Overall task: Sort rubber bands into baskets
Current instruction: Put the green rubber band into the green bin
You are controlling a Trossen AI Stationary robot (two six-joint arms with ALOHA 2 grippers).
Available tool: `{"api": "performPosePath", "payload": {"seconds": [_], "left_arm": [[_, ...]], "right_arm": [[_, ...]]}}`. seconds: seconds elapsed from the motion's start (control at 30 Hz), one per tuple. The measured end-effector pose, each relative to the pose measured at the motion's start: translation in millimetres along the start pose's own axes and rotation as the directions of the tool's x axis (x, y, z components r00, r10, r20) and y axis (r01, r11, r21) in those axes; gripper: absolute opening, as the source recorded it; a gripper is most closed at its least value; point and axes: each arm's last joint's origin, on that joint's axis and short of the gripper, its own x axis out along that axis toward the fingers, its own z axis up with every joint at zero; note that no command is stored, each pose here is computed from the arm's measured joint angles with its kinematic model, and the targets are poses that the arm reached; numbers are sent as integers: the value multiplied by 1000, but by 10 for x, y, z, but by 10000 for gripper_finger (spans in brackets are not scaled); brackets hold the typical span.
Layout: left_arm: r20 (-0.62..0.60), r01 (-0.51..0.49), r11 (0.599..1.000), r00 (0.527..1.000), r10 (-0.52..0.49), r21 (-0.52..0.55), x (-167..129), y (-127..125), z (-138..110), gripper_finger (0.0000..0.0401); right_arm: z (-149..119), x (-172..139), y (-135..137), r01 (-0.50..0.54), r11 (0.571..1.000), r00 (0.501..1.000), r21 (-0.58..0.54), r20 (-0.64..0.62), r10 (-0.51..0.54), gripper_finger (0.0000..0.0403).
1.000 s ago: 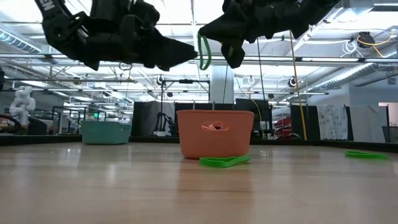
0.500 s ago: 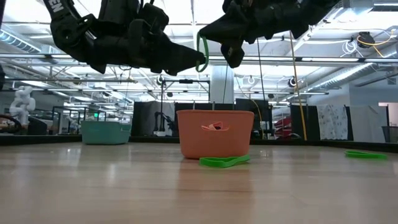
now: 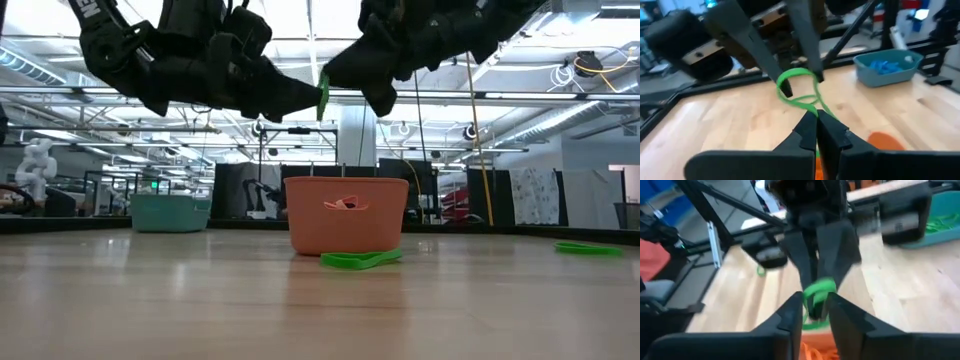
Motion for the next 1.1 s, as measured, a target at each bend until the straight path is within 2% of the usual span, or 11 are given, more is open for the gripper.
{"api": "performPosePath", "payload": {"seconds": [0.17,0.23,0.3,0.4,0.47,0.53,0.63,0.73,0.9,1.0,1.1], "left_arm": [[-153,-133,991,979,134,16,-192,77,104,3],[-239,-214,976,947,216,34,-323,107,154,2],[-332,-299,952,894,302,60,-480,131,195,2],[-453,-420,899,782,428,125,-733,158,237,2],[-515,-497,847,684,517,190,-898,172,251,1],[-556,-567,778,569,607,270,-1047,201,254,1],[-608,-628,670,369,703,395,-1234,277,196,1],[-659,-638,634,252,709,438,-1350,375,112,1],[-719,-655,602,127,684,457,-1456,534,-69,1],[-736,-666,587,84,672,461,-1480,607,-133,11],[-757,-657,607,84,648,447,-1478,633,-177,31]], "right_arm": [[-87,-31,-98,47,999,994,6,-103,-46,126],[-136,-48,-132,69,997,985,21,-158,-64,138],[-193,-67,-165,93,995,972,38,-220,-82,146],[-262,-90,-188,121,991,952,59,-291,-98,152],[-281,-96,-190,126,990,945,62,-310,-101,153],[-284,-97,-190,126,990,944,62,-314,-101,152],[-283,-98,-189,126,990,944,62,-313,-101,151],[-285,-97,-190,126,990,944,62,-315,-101,151],[-288,-99,-190,129,989,943,69,-318,-101,151],[-292,-101,-190,135,987,941,86,-322,-101,151],[-300,-102,-188,136,987,939,89,-329,-100,151]]}}
